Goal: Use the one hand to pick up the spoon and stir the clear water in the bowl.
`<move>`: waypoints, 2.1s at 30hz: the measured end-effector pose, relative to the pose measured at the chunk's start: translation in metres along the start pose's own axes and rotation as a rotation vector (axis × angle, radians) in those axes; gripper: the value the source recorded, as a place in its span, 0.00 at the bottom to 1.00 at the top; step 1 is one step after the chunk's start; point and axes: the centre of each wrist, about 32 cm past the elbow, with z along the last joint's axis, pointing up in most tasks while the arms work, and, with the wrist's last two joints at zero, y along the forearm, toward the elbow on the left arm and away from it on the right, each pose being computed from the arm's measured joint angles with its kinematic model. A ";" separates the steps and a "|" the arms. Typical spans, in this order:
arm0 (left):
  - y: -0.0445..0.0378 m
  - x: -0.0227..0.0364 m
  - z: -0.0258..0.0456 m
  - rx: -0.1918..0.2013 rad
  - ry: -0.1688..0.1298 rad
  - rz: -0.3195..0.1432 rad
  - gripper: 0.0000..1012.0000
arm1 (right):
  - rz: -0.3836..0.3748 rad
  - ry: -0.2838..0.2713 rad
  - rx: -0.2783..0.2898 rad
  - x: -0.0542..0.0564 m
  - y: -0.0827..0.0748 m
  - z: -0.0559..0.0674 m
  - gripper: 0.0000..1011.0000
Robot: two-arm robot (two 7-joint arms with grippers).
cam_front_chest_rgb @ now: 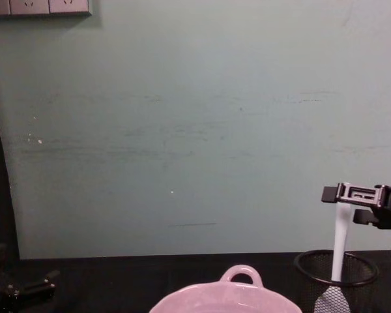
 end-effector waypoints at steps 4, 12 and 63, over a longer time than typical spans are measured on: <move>0.0000 0.0000 0.0000 0.000 0.000 0.000 1.00 | 0.004 0.003 -0.004 0.001 0.004 -0.001 0.99; 0.0000 0.0000 0.0000 0.000 0.000 0.000 1.00 | 0.016 0.003 -0.004 0.002 0.007 -0.001 0.99; 0.0000 0.0000 0.0000 0.000 0.000 0.000 1.00 | 0.042 -0.245 0.055 -0.018 -0.011 0.021 0.12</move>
